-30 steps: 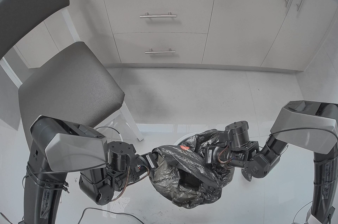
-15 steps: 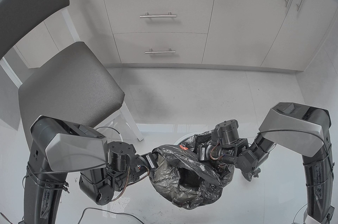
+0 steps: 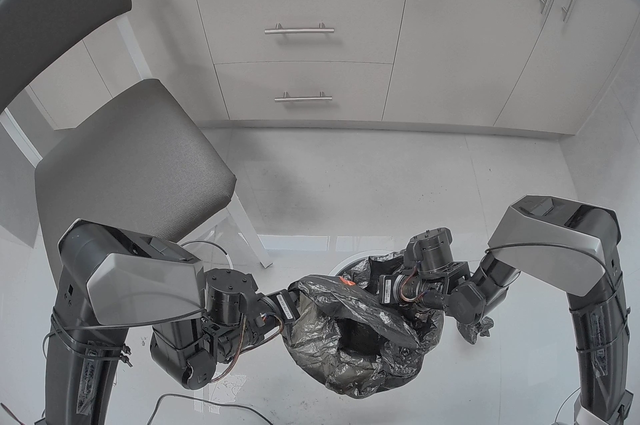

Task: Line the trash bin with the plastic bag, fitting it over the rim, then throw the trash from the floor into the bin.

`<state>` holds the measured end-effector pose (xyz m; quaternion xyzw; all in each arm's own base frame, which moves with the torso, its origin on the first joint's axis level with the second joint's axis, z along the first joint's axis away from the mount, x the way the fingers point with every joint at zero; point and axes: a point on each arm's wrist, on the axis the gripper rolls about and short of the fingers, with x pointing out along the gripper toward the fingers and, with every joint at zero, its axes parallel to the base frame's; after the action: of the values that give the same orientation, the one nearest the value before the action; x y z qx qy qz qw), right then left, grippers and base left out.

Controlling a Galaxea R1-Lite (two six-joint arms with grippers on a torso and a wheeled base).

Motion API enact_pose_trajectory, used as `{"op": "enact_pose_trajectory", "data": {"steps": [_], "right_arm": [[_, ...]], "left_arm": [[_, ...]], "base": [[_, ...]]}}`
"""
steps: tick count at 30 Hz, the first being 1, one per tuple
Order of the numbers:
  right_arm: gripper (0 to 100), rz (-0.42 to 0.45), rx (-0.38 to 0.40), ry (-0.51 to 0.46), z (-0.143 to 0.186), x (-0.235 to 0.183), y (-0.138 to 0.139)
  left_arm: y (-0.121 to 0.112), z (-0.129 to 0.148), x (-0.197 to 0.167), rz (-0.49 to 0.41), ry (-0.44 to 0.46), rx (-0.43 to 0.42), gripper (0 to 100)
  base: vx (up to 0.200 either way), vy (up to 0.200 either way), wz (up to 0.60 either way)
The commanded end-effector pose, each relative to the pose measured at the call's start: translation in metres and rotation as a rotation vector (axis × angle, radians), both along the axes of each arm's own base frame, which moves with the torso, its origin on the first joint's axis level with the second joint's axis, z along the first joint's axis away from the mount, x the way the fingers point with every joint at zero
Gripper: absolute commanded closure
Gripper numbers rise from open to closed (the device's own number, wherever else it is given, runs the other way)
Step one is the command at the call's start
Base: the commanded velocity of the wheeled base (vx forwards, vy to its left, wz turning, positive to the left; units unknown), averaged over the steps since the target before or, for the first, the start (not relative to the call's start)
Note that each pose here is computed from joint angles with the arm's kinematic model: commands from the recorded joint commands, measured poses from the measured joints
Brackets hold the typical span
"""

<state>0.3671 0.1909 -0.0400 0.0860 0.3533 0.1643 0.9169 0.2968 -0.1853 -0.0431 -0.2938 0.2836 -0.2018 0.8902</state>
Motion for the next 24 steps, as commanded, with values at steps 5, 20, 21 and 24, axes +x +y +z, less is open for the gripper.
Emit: {"op": "enact_pose_trajectory", "data": {"steps": [5, 20, 21, 24], "right_arm": [[100, -0.017, 0.104, -0.073, 0.079, -0.035, -0.008], [100, -0.202, 0.102, -0.122, 0.083, -0.016, -0.08], [100, -0.213, 0.103, -0.127, 0.077, -0.011, -0.083], [100, -0.232, 0.1, -0.155, 0.068, 0.004, -0.09]], "left_arm": [[0.0, 0.0, 0.0, 0.0, 0.0, -0.001, 100], [0.0, -0.001, -0.001, -0.002, 0.002, 0.002, 100], [0.0, 0.0, -0.001, -0.002, 0.001, 0.001, 100], [0.0, 0.0, -0.001, -0.003, 0.0, 0.003, 100]], "base": [[0.0, 0.0, 0.0], [0.0, 0.0, 0.0], [0.0, 0.0, 0.0], [0.0, 0.0, 0.0]]}}
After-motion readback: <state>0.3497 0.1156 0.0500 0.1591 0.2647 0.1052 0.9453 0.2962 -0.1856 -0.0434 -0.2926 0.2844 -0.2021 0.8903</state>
